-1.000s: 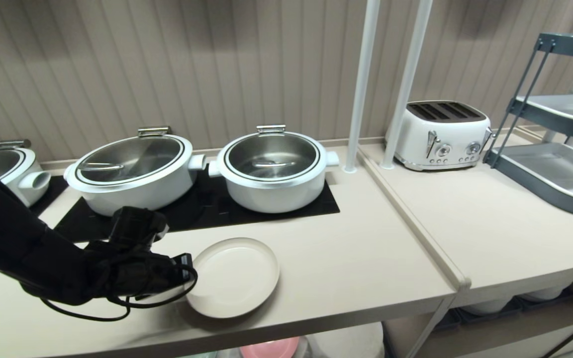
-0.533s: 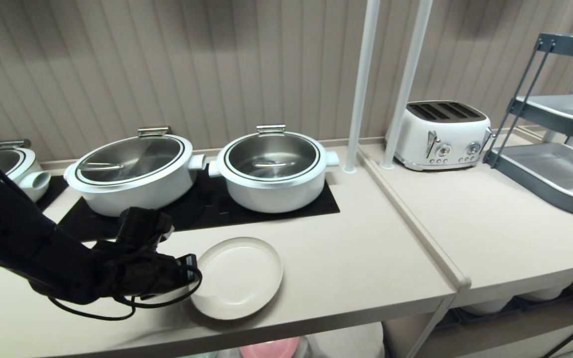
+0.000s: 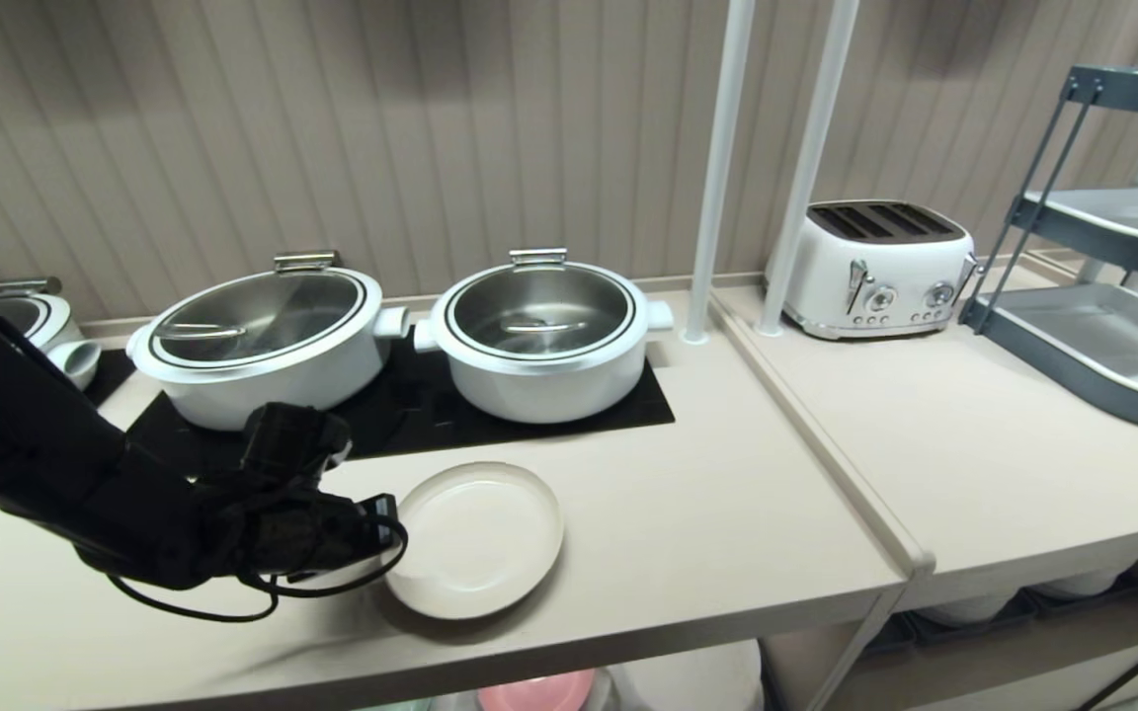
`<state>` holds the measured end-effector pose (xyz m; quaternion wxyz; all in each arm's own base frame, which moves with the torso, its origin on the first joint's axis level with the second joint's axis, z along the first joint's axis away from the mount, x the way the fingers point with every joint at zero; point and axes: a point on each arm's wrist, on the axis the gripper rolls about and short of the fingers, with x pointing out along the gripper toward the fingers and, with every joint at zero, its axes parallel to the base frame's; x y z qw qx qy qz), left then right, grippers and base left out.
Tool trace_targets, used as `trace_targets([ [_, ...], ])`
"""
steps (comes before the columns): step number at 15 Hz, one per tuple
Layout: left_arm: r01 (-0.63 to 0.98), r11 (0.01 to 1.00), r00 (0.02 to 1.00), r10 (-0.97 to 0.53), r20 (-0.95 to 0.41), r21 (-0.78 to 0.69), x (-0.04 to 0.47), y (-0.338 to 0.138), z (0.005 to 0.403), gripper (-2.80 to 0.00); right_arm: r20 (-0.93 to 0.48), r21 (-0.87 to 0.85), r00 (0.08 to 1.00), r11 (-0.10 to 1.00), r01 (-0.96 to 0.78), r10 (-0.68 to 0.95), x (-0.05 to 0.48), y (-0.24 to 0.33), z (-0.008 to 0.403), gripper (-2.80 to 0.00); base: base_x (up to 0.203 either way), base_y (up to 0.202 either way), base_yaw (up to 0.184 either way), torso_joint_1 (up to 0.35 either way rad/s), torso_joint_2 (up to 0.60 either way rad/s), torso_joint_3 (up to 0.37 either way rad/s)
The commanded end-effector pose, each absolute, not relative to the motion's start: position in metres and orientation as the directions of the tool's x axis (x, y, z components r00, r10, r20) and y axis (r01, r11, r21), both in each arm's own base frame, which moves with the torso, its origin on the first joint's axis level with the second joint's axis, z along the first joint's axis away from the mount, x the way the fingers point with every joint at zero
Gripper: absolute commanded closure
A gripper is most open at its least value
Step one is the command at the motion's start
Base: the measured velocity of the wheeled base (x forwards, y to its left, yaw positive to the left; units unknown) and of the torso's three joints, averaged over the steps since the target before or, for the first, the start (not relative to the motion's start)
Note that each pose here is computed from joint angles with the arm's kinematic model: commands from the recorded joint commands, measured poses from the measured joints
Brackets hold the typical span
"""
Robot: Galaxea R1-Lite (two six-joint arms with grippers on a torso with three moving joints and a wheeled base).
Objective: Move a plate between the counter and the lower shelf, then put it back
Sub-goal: Put the plate
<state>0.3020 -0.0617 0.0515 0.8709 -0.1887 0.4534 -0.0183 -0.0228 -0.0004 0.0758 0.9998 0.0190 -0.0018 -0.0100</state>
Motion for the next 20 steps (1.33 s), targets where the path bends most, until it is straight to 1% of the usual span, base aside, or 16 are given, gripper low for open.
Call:
trace_targets([
  [1,-0.139,0.927,0.589,-0.205,-0.782,-0.348,0.305,-0.063,0.050,0.00,0.003,0.038,1.000,0.999,0.020,-0.020,-0.023,0.000,0.076,0.00,0.000,0.000,0.000,0.000,0.00,0.000],
  [6,-0.131,0.929,0.586,-0.210,-0.783,-0.347,0.304,-0.065,0.050,0.00,0.003,0.038,1.000,0.999,0.021,-0.021,-0.023,0.000,0.076,0.00,0.000,0.000,0.000,0.000,0.00,0.000],
  [7,-0.132,0.929,0.585,-0.210,-0.783,-0.347,0.304,-0.065,0.050,-2.80,0.003,0.038,1.000,0.999,0.020,-0.020,-0.023,0.000,0.076,0.00,0.000,0.000,0.000,0.000,0.00,0.000],
  [13,-0.142,0.932,0.600,-0.188,-0.778,-0.335,0.304,-0.063,0.053,-2.80,0.003,0.038,1.000,0.999,0.020,-0.020,-0.023,0.000,0.076,0.00,0.000,0.000,0.000,0.000,0.00,0.000],
  [20,-0.142,0.920,0.695,-0.170,-0.699,-0.365,0.291,-0.051,0.091,-2.80,0.003,0.038,1.000,0.999,0.021,-0.021,-0.023,0.000,0.076,0.00,0.000,0.000,0.000,0.000,0.00,0.000],
])
